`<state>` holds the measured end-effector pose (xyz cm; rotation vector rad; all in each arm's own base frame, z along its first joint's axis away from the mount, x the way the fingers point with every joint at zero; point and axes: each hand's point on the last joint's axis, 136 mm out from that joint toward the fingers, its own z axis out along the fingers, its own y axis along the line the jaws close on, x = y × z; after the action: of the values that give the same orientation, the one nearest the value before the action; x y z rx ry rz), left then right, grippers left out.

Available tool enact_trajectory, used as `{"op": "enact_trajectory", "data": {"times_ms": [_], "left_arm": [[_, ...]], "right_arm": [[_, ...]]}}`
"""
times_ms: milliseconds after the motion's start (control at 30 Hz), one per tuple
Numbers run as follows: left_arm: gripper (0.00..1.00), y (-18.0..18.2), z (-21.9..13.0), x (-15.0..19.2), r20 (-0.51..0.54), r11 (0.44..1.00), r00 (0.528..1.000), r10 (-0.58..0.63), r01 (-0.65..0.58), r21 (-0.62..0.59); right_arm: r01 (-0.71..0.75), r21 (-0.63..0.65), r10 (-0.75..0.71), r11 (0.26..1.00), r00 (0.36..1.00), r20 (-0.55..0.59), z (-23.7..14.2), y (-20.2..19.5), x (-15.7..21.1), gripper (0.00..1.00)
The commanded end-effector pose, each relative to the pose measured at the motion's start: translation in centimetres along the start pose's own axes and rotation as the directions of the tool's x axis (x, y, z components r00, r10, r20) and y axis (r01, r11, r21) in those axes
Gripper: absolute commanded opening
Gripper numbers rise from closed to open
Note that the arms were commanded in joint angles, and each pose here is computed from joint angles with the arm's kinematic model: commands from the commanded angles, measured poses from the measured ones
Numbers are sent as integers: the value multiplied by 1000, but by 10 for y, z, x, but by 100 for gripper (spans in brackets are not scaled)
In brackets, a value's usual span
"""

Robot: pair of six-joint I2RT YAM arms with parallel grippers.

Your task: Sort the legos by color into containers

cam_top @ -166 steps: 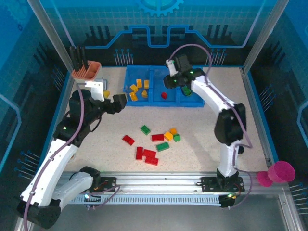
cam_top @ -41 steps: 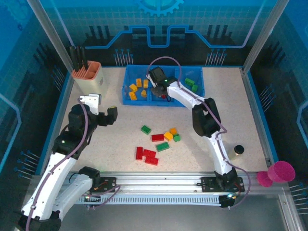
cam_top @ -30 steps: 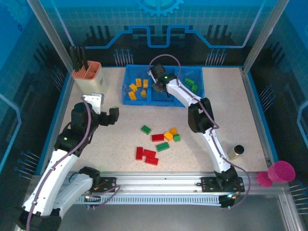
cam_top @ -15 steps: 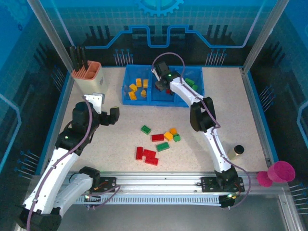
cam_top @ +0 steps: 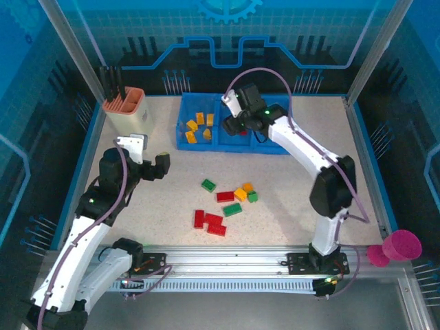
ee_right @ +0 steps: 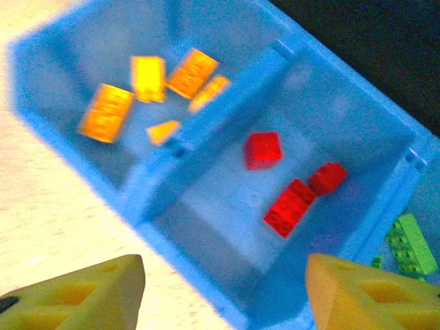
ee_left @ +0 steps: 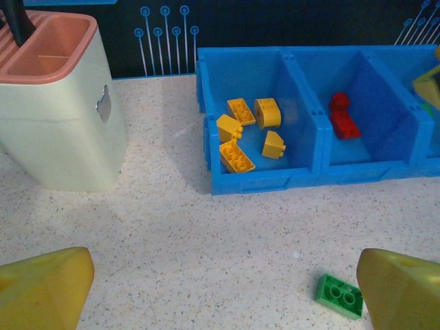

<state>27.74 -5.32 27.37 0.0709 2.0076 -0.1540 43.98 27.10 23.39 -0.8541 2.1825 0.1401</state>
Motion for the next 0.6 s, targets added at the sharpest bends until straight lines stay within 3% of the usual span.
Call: {"op": "enact_trajectory", "data": {"times_ms": [0,100,167,267,400,567], "left_arm": [[99,-4,-8,-9,37,999,999,-21,19,31],[99,-6,-9,-10,41,999,999,-23,21,46],[99,-8,-8,-11,43,998,999,-26,24,56],[99,-12,-8,-13,42,997,998,-36,33,76],[99,-15,-5,-9,28,994,999,-45,42,99],[99,-13,-5,-5,23,995,999,-41,39,91]], "right_arm": [[141,-194,-153,971,987,-45,-8,63,29,65],[279,-313,-306,908,951,-40,-18,102,58,67],[365,-450,-393,815,919,33,-24,130,81,73],[467,-559,-483,685,866,131,-32,153,103,74],[521,-604,-554,603,818,153,-32,164,122,76],[602,-551,-647,578,750,141,-5,168,149,80]]}}
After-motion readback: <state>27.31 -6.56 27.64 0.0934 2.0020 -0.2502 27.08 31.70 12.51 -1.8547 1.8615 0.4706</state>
